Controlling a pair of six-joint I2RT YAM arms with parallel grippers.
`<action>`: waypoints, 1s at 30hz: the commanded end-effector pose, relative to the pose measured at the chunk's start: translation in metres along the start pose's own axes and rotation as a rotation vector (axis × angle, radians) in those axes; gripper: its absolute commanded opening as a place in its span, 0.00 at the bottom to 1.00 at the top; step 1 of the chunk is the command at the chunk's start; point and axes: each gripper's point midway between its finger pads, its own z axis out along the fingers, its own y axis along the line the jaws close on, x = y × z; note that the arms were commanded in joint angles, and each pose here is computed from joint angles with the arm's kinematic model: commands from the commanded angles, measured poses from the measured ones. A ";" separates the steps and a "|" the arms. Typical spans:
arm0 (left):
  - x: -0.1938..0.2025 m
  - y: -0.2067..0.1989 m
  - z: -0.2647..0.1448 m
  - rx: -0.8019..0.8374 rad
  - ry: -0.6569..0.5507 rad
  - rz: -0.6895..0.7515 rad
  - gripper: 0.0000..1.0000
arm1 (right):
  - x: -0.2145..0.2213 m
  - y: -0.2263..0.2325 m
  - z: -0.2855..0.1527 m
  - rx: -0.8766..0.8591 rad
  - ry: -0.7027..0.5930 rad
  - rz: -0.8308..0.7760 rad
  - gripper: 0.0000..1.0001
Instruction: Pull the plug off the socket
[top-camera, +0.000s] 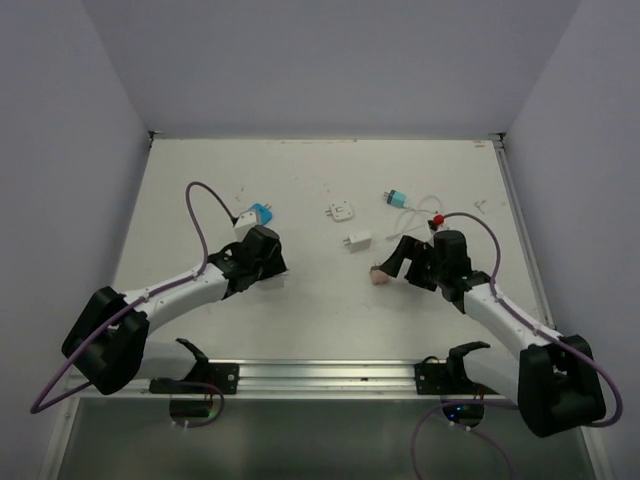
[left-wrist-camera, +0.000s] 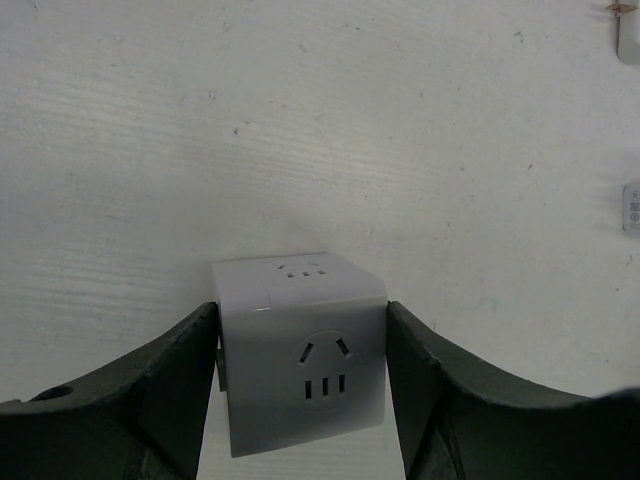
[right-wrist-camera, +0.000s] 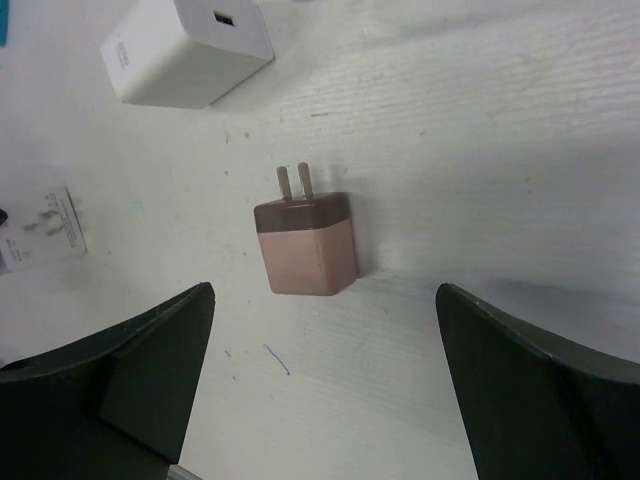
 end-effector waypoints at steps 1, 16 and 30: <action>-0.018 -0.013 -0.002 0.036 -0.038 -0.015 0.38 | -0.021 -0.011 -0.030 0.132 -0.055 -0.088 0.98; -0.039 -0.015 -0.021 0.049 -0.079 -0.027 0.99 | -0.106 0.032 -0.174 0.232 -0.388 -0.243 0.99; -0.178 -0.015 -0.183 0.120 -0.461 0.065 1.00 | -0.150 0.045 -0.328 0.385 -0.743 -0.374 0.99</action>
